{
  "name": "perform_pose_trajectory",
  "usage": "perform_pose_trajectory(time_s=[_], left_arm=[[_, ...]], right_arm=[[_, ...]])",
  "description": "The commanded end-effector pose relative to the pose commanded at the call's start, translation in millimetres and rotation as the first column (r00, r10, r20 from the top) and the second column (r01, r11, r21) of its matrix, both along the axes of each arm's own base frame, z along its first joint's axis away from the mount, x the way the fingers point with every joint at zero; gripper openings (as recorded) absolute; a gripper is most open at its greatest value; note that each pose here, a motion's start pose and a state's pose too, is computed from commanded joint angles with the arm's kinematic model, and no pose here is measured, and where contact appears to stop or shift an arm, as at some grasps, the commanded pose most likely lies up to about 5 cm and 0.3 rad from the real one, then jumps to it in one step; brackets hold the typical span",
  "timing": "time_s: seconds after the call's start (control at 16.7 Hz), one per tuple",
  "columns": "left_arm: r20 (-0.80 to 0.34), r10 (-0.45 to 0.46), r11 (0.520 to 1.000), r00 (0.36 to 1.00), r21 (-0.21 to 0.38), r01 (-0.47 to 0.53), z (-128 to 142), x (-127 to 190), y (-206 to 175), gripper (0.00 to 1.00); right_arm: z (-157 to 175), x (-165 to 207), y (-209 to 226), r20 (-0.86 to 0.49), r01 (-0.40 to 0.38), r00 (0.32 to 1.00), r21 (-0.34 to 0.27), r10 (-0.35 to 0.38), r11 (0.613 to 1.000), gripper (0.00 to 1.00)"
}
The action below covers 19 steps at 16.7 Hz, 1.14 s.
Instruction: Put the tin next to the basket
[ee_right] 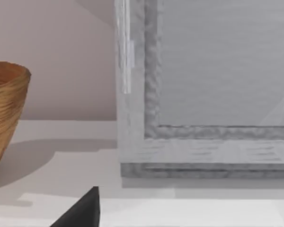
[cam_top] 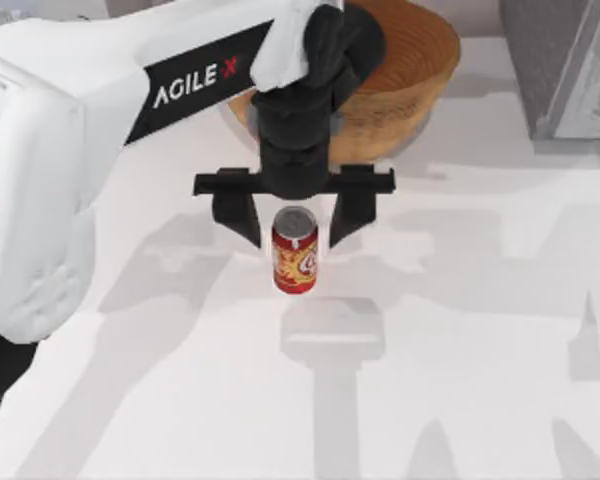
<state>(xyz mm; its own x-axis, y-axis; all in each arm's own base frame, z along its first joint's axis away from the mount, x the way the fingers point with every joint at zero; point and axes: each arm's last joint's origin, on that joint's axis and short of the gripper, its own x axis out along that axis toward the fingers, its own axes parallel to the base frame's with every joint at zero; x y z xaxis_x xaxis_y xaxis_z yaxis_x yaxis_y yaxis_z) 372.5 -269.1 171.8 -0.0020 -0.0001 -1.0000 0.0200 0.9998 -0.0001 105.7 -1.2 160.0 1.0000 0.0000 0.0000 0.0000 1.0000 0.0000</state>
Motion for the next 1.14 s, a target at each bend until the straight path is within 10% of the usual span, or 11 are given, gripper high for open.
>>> perform_pose_trajectory(time_s=[1.14], left_arm=[[0.000, 0.002, 1.000, 1.000, 0.001, -0.002, 39.8, 0.6, 0.8, 1.00]], right_arm=[[0.0, 0.0, 0.0, 0.000, 0.000, 1.000, 0.000, 0.000, 1.000, 1.00]])
